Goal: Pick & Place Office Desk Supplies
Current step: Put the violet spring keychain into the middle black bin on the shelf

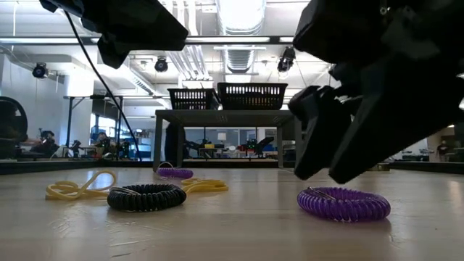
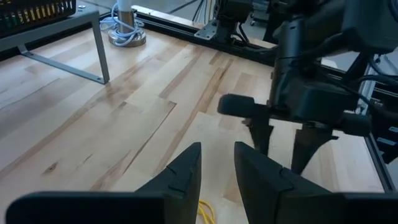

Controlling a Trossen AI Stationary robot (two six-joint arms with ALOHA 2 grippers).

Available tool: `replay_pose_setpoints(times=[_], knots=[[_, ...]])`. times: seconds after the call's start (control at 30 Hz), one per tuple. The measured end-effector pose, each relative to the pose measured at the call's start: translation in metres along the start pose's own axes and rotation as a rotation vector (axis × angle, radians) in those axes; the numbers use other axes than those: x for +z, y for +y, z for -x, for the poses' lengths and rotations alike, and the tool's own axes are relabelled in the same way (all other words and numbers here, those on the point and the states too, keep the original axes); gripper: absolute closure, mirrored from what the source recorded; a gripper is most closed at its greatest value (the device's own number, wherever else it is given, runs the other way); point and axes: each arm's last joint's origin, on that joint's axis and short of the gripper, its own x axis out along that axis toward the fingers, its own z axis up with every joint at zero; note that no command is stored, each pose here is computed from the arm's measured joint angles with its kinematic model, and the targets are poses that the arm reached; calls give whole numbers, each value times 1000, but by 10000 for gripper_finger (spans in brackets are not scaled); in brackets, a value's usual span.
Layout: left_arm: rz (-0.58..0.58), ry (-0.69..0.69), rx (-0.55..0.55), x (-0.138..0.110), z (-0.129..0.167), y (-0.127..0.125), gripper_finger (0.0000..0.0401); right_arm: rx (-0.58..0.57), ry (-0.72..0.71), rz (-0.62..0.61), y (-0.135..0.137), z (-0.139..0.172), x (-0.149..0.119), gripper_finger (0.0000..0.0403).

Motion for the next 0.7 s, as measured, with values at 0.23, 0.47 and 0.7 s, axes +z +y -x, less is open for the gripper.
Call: replay_pose_setpoints(times=[0.23,0.47,0.7], knots=[[-1,2,1,-1,0,0,299,58,19,18,-2,-2,-3,227],[5,1,0,0,0,0,299,55,30,25,-3,-2,-6,251],[9,-1,0,0,0,0,299,50,39,43,-4,-3,-10,271]])
